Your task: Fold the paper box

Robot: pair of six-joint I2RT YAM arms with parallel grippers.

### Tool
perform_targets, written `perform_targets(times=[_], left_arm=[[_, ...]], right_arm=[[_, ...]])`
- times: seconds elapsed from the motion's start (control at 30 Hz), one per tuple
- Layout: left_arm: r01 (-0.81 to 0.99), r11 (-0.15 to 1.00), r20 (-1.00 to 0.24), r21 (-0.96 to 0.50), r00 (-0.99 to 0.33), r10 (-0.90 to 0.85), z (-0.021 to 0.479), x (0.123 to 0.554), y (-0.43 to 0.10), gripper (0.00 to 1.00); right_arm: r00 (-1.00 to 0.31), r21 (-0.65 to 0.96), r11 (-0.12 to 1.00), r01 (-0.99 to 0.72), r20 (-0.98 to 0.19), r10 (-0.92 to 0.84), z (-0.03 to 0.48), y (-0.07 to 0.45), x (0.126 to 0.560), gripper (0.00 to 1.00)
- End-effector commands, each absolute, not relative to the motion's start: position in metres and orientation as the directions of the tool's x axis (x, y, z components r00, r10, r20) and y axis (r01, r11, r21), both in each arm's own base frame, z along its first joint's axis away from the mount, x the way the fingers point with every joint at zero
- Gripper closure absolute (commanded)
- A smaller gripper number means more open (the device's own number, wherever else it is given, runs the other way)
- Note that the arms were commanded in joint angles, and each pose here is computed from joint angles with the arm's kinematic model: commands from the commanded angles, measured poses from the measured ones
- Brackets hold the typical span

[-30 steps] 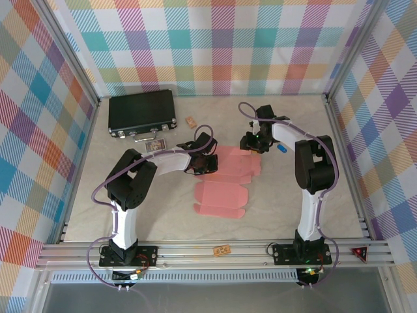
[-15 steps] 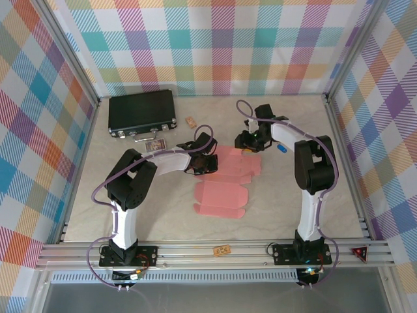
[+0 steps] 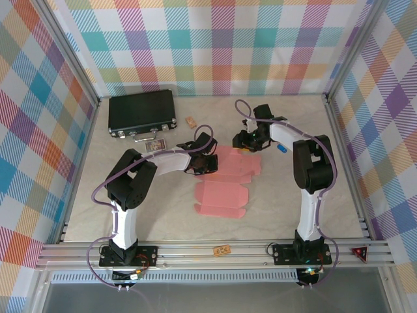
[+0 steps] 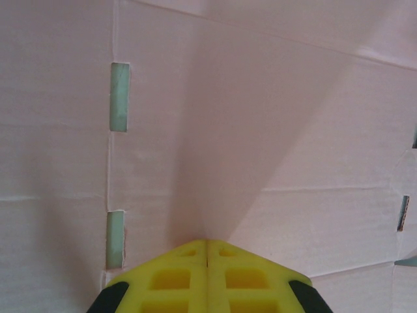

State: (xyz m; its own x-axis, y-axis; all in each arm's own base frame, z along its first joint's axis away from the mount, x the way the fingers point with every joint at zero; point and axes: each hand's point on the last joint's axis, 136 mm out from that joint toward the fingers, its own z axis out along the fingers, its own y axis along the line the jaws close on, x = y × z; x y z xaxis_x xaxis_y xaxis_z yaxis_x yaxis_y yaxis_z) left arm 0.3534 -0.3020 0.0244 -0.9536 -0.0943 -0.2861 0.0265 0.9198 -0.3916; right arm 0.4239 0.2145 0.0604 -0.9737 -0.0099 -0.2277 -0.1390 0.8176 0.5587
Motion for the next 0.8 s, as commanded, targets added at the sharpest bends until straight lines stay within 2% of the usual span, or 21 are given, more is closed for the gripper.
perform_targets(times=[0.0,0.17,0.33,0.43,0.77], left_arm=[[0.033,0.934,-0.209,-0.356,-0.977,-0.045,0.009,0.331,-0.298,1.0],[0.081,0.908,-0.263,-0.411,-0.964,-0.033,0.049,0.341,-0.312,1.0],[0.111,0.895,-0.342,-0.432,-0.938,-0.049,0.091,0.343,-0.307,0.75],[0.103,0.907,-0.384,-0.409,-0.921,-0.068,0.105,0.337,-0.29,0.69],[0.006,0.959,-0.4,-0.283,-0.91,-0.112,0.086,0.3,-0.216,0.56]], right_arm=[[-0.95,0.537,0.825,-0.174,-0.313,0.003,0.097,0.213,0.43,0.56],[-0.934,0.515,0.837,-0.184,-0.358,0.015,0.124,0.204,0.418,0.56],[-0.932,0.529,0.83,-0.176,-0.36,0.032,0.135,0.199,0.393,0.56],[-0.939,0.539,0.823,-0.179,-0.343,0.02,0.133,0.201,0.373,0.56],[-0.96,0.506,0.839,-0.199,-0.271,-0.065,0.101,0.222,0.312,0.59]])
